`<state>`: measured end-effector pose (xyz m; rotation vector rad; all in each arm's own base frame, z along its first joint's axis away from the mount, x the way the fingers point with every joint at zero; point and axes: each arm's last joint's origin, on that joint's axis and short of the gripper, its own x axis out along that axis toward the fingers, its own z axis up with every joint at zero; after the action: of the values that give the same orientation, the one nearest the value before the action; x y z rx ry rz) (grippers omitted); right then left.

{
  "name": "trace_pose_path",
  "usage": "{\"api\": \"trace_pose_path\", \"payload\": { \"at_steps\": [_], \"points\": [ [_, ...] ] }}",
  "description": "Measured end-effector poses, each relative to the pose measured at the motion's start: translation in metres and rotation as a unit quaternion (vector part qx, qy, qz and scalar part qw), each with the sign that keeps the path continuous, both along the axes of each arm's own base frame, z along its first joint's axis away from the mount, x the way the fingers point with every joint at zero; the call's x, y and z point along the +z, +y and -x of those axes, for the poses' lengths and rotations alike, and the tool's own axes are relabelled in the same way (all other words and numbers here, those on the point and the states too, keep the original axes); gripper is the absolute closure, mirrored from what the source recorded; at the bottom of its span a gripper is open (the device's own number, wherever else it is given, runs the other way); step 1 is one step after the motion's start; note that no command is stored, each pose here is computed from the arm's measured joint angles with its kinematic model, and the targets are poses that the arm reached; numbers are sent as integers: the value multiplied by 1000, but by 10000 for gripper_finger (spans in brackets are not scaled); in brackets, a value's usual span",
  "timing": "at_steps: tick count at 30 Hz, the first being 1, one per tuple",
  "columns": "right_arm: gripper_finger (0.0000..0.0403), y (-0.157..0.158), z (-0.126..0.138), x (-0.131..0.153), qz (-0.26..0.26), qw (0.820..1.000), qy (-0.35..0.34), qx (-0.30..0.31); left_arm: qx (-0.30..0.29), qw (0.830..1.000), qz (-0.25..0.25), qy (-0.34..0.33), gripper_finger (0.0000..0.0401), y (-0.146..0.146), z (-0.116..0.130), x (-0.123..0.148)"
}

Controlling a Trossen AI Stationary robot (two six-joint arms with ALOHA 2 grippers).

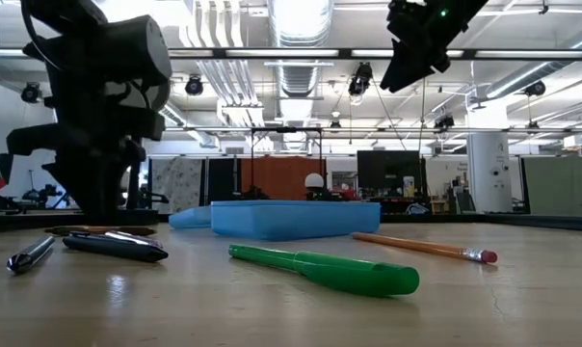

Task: Pick & place school supplies into a supply box
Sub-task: Put the brown pen into the supply box

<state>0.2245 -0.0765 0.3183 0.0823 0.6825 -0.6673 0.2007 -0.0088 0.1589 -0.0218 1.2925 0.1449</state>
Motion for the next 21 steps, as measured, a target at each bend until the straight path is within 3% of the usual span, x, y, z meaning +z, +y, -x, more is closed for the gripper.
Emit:
{"api": "trace_pose_path", "payload": {
  "at_steps": [8,14,21],
  "points": [
    [197,-1,0,0,0,1000,-1,-2,2,1000,-8,5,284,2,-2,-16],
    [197,-1,0,0,-1,1000,-2,-3,5,1000,23,16,286,5,-2,-24],
    [199,-1,0,1,-6,1000,-10,-10,-10,999,34,16,347,9,-3,-25]
  ]
}}
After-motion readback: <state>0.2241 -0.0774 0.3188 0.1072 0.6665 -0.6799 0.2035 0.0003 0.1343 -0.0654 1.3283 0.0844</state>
